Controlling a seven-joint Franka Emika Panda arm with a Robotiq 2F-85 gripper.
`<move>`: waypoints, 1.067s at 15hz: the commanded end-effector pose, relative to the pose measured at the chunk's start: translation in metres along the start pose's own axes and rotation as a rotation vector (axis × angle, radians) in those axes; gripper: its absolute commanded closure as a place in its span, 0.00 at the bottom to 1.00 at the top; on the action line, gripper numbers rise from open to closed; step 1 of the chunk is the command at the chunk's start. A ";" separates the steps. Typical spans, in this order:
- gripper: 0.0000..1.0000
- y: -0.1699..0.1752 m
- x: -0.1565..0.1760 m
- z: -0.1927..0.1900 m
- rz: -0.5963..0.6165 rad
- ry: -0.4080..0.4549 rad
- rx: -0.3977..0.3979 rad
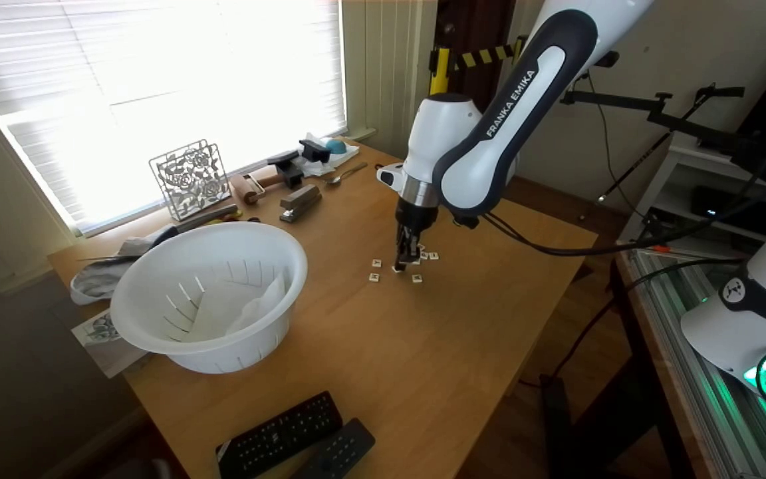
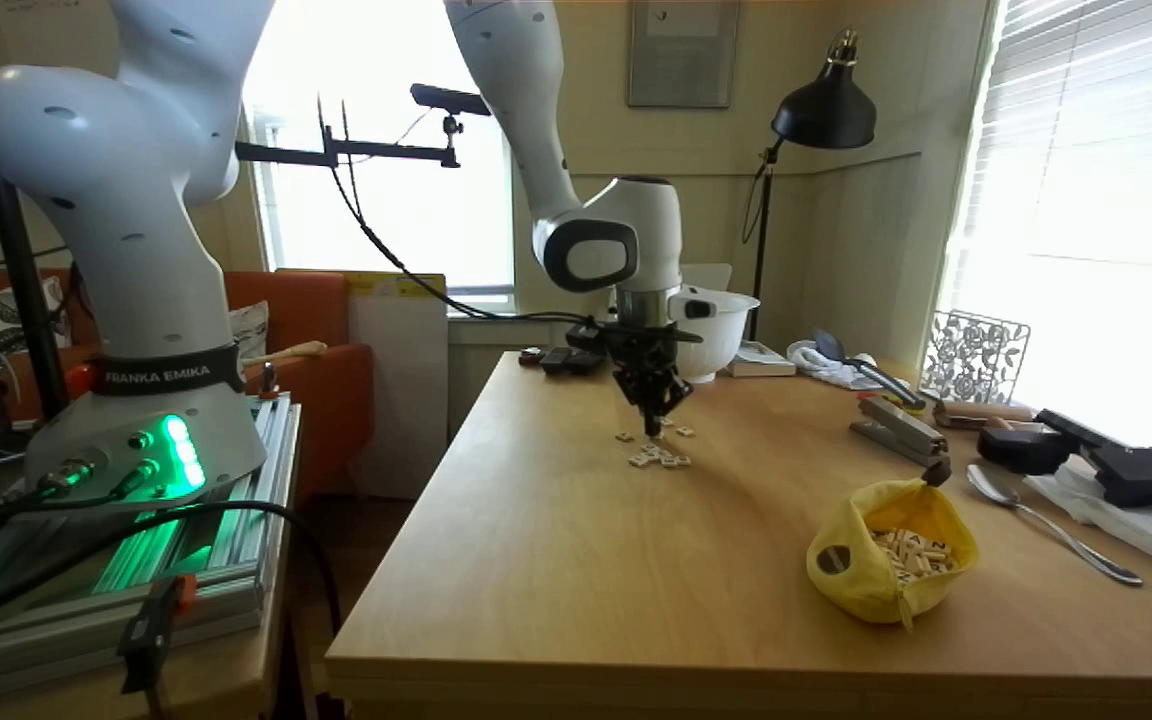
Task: Create the word 'Met'.
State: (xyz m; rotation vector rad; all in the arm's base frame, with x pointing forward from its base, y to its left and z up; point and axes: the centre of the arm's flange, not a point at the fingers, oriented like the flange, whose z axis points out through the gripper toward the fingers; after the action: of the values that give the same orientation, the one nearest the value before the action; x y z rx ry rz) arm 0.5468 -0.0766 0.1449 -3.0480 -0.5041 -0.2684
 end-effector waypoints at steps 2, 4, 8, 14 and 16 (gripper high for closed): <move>1.00 -0.003 0.005 0.023 0.078 -0.006 -0.006; 1.00 -0.004 0.007 0.024 0.111 -0.001 -0.008; 1.00 -0.005 0.014 0.027 0.171 0.011 -0.022; 1.00 -0.007 0.021 0.029 0.233 0.027 -0.034; 1.00 -0.008 0.022 0.029 0.253 0.031 -0.035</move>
State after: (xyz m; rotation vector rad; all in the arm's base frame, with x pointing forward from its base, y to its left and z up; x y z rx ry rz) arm 0.5640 -0.0642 0.1445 -3.0836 -0.1592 -0.3243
